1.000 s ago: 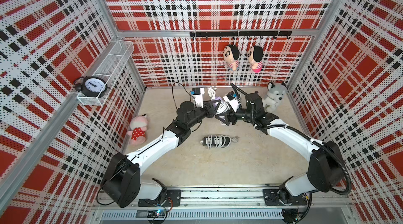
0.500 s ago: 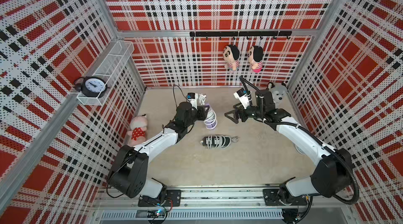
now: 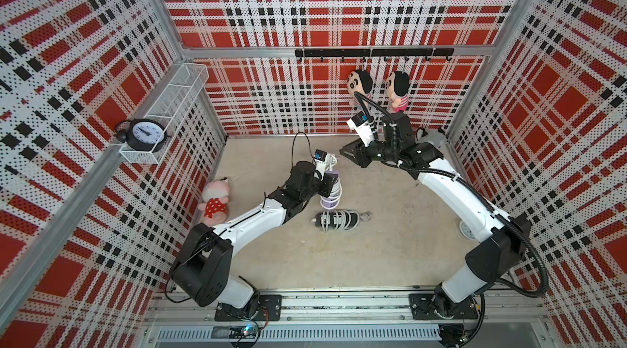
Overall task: Unwrap the cord wrapped around the power strip
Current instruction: Adjust the power strip, then unwrap the power cord from the power strip.
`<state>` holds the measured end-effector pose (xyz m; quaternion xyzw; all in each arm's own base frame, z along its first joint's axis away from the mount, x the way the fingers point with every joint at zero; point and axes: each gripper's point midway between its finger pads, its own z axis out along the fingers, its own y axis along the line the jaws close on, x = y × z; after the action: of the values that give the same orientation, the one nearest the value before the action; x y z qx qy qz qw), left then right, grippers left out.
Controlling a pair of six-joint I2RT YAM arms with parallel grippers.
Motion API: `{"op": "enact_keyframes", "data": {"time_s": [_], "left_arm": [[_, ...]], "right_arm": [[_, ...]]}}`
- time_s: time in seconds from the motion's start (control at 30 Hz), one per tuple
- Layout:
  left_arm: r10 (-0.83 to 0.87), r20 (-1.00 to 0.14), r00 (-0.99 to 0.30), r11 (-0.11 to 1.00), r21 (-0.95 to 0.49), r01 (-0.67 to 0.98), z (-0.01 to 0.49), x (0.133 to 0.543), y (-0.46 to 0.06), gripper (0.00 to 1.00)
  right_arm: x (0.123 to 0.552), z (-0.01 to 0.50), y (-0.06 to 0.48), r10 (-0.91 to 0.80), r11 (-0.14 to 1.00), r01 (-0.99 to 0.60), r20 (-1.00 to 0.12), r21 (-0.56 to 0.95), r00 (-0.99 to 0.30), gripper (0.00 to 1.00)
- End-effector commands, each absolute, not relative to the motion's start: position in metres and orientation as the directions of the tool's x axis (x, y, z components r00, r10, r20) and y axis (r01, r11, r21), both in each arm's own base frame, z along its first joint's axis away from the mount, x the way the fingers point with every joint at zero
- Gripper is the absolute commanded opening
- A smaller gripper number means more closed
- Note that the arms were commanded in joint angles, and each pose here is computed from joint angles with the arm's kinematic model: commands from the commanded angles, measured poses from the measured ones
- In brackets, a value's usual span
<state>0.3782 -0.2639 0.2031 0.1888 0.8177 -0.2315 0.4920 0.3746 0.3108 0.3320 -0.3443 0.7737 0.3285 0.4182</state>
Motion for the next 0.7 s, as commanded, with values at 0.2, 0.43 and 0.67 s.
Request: {"op": "enact_keyframes", "data": {"time_s": [0.2,0.43,0.67], "left_arm": [[0.099,-0.923,-0.372,0.8,-0.149,0.582,0.23,0.379,-0.276,0.0],[0.11,-0.923,-0.368,0.791,-0.142,0.594,0.232,0.376,-0.28,0.0],[0.119,-0.925,-0.36,0.785,-0.134,0.605,0.234,0.374,-0.284,0.0]], "right_arm": [[0.367,0.295,0.321,-0.337,0.527,-0.8,-0.794,0.285,-0.505,0.12],[0.374,0.29,0.325,-0.334,0.53,-0.798,-0.795,0.287,-0.507,0.21],[0.383,0.282,0.327,-0.342,0.553,-0.788,-0.789,0.271,-0.511,0.24]]}}
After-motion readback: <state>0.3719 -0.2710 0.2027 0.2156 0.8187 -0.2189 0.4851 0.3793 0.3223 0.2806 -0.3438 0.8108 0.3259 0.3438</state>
